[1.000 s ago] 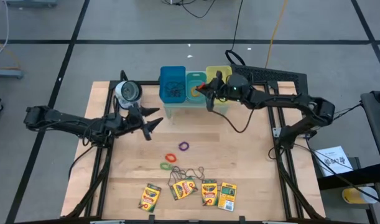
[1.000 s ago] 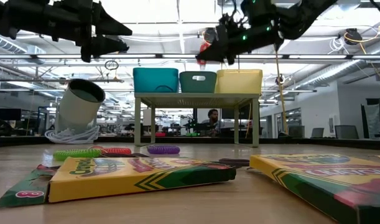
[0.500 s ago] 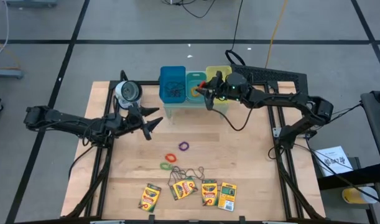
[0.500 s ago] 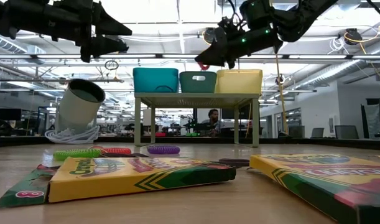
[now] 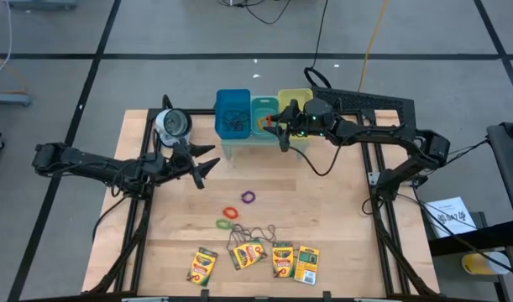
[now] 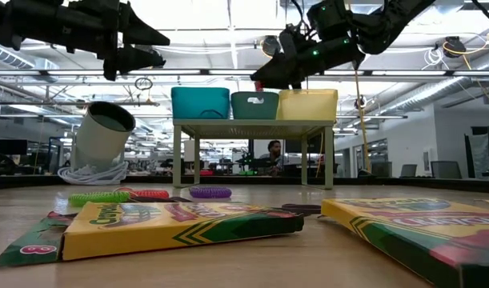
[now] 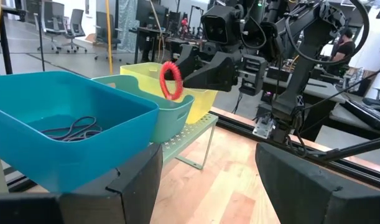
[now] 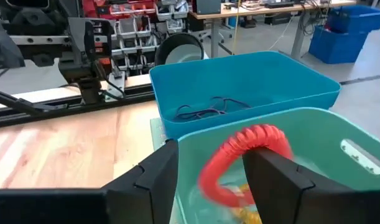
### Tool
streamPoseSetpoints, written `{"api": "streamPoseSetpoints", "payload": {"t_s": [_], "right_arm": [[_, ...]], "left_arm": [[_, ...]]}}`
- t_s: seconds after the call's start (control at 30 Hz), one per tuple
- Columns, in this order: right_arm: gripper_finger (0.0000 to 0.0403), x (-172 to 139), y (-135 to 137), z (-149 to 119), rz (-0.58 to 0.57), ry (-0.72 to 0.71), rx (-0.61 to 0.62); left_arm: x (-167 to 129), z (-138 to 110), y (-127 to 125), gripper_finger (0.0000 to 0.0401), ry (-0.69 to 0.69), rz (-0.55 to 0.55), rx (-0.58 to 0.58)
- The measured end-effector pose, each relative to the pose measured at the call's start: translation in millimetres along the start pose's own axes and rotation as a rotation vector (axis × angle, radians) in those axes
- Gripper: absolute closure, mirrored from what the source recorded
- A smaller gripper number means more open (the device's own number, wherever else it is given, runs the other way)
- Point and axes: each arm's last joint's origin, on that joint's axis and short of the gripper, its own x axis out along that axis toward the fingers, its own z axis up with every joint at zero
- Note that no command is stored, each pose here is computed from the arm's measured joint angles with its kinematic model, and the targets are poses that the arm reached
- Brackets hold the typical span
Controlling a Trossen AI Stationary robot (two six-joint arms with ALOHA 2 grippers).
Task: Pick & Place Office Desk Supplies
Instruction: Put the left orange spring keychain into the green bin on the shelf
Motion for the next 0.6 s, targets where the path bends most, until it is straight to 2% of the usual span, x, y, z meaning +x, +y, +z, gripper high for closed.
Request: {"api": "streamPoseSetpoints", "payload": {"t_s": [0.2,0.3,0.43,0.6], "right_arm": [[0.0233,-4.0,0.4,5.0,-0.002,-0.009,0.016],[0.0233,-2.4,-0.1,14.4,-0.003,0.022,0.019],[0.0232,-3.2,0.2,38.7,-0.002,0.065,-0.045],[0.0233,-4.7,0.5,43.6,0.002,0.145,-0.057]], "left_arm": [[0.0,0.1,0.0,0.0132,0.000,0.000,-0.006],[0.2,0.1,0.3,0.0132,0.000,0.002,-0.006],[0.7,0.3,1.5,0.0132,-0.002,0.010,-0.012],[0.7,0.5,1.5,0.0132,-0.002,0.010,-0.021]]}}
